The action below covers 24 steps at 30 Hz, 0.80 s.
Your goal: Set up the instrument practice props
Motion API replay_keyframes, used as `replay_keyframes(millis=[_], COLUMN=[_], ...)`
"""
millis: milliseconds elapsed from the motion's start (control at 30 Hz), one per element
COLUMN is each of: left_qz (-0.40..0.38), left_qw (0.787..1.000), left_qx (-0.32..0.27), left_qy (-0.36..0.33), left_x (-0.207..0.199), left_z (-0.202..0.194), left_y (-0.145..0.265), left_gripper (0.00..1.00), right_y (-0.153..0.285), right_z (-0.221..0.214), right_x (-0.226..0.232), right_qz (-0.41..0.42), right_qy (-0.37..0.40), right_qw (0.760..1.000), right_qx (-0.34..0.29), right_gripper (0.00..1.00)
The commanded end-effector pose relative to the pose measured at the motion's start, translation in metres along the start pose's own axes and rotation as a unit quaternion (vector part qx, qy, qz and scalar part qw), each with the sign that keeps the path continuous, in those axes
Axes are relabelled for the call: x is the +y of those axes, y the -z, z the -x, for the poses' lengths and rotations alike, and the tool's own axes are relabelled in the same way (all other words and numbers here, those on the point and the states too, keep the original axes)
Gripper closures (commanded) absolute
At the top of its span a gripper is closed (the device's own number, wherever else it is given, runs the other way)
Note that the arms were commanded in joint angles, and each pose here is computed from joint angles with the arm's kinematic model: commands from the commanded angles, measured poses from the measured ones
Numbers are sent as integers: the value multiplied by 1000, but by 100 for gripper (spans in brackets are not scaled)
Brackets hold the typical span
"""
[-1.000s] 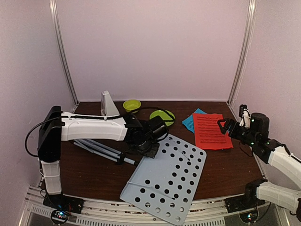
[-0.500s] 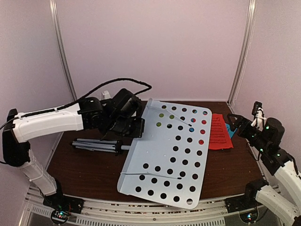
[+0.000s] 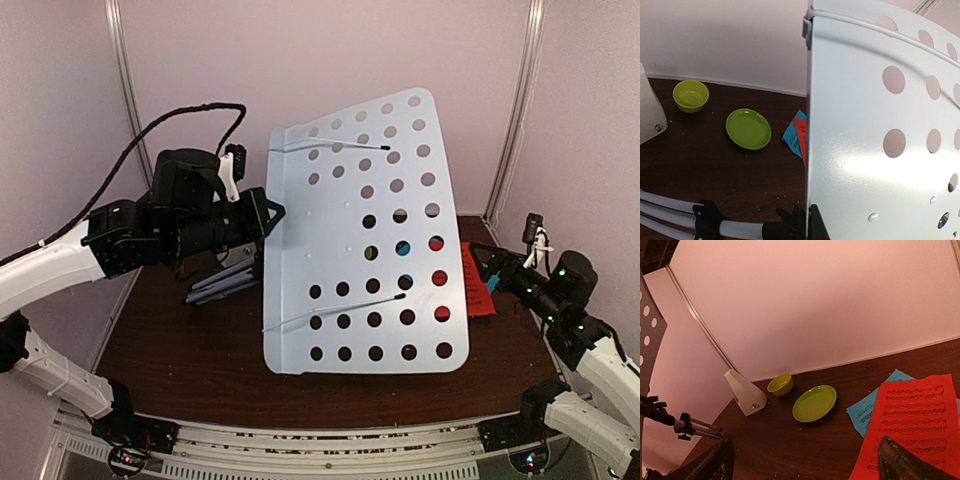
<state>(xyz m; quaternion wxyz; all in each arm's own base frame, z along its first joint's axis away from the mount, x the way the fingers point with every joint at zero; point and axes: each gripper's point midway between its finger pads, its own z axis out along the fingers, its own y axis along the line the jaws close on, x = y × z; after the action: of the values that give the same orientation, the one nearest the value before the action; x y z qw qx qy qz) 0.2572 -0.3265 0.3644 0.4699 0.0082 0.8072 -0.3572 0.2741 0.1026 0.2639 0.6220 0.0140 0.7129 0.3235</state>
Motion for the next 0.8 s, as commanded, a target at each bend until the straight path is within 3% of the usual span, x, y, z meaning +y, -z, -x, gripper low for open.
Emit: replay_keyframes(millis=[0, 233, 500, 600, 767], left_qz=[-178, -242, -276, -291, -327], left_qw=[948, 914, 882, 859, 841], left_qx=[-209, -232, -238, -231, -198], left_qy=[162, 227, 299, 352, 383], left_x=[-64, -80, -83, -80, -95], left_z=[128, 150, 164, 162, 162], left_y=[78, 99, 112, 110, 108], left_gripper=[100, 100, 100, 100, 100], right_y=[-3, -30, -56, -62, -73], right_z=[10, -20, -18, -12, -16], right_x=[45, 99, 180, 204, 240], right_qz=[99, 145, 218, 241, 282], right_qy=[14, 65, 117, 111, 107], right_qw=[995, 987, 969, 964, 953], right_qx=[-29, 8, 16, 3, -5], right_gripper=[0, 0, 0, 0, 1])
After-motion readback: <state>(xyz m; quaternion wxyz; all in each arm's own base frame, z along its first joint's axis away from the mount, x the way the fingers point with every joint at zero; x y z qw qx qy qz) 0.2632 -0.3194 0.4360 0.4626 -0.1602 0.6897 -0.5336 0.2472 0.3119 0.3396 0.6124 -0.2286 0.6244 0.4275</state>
